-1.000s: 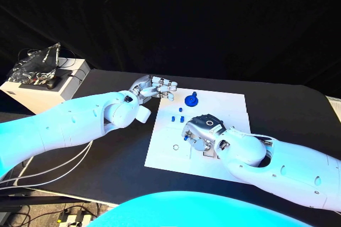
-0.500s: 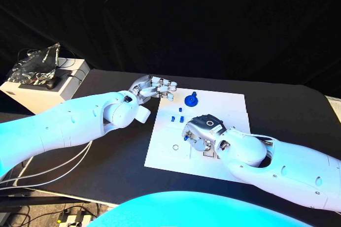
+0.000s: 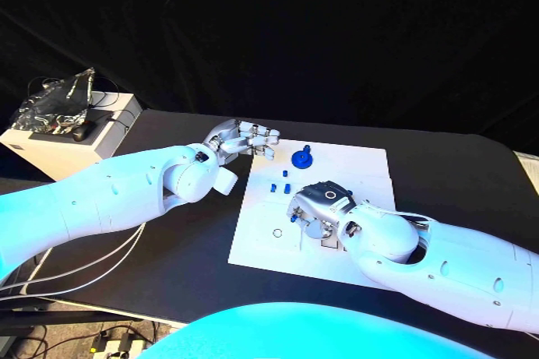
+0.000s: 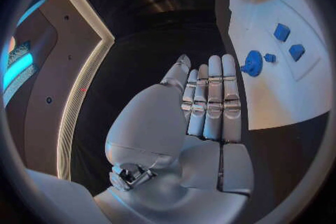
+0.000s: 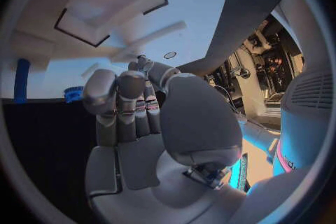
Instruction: Assemble the parts on the task board
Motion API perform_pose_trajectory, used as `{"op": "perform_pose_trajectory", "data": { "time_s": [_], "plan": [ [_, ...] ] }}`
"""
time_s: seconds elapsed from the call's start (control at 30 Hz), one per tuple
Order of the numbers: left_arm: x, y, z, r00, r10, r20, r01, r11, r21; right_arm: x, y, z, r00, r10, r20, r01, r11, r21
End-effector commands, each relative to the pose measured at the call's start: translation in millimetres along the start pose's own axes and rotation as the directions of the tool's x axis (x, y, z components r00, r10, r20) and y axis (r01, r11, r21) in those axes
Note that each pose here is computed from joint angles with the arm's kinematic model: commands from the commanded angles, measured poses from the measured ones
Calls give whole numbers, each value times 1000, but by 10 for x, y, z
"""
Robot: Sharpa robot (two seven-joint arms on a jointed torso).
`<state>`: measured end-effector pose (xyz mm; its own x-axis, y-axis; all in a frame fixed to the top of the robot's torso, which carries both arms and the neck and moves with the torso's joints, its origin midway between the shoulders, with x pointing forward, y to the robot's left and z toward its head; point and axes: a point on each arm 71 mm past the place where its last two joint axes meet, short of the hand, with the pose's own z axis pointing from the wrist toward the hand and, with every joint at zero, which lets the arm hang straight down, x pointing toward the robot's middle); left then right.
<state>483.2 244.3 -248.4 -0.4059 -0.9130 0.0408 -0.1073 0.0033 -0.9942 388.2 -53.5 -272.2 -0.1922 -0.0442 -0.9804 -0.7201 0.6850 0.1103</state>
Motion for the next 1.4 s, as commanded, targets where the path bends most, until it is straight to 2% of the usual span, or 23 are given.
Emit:
{"op": "perform_pose_trajectory", "data": {
  "time_s": [0.03, 0.37, 0.63, 0.93, 1.1, 1.4],
  "plan": [
    [22, -8, 4, 1000, -12, -19, 12, 1000, 4, 22, 21, 10, 1000, -19, -19, 19, 1000, -9],
    [26, -8, 2, 1000, -13, -22, 13, 1000, 2, 69, 40, 30, 999, -20, -48, 20, 1000, -15],
    [24, -6, 0, 1000, -13, -23, 13, 1000, 0, 74, 33, 29, 999, -2, -39, 1, 1000, -22],
    [17, -5, -5, 1000, -13, -23, 13, 1000, -3, 48, 2, -4, 1000, 16, 4, -16, 1000, -18],
    [9, -4, -9, 1000, -12, -22, 12, 1000, -5, 14, -14, -44, 998, 33, 52, -32, 999, -13],
    [9, -2, -11, 999, -14, -29, 14, 1000, -7, -94, -156, -205, 987, 104, 124, -107, 994, 20]
  ]
}}
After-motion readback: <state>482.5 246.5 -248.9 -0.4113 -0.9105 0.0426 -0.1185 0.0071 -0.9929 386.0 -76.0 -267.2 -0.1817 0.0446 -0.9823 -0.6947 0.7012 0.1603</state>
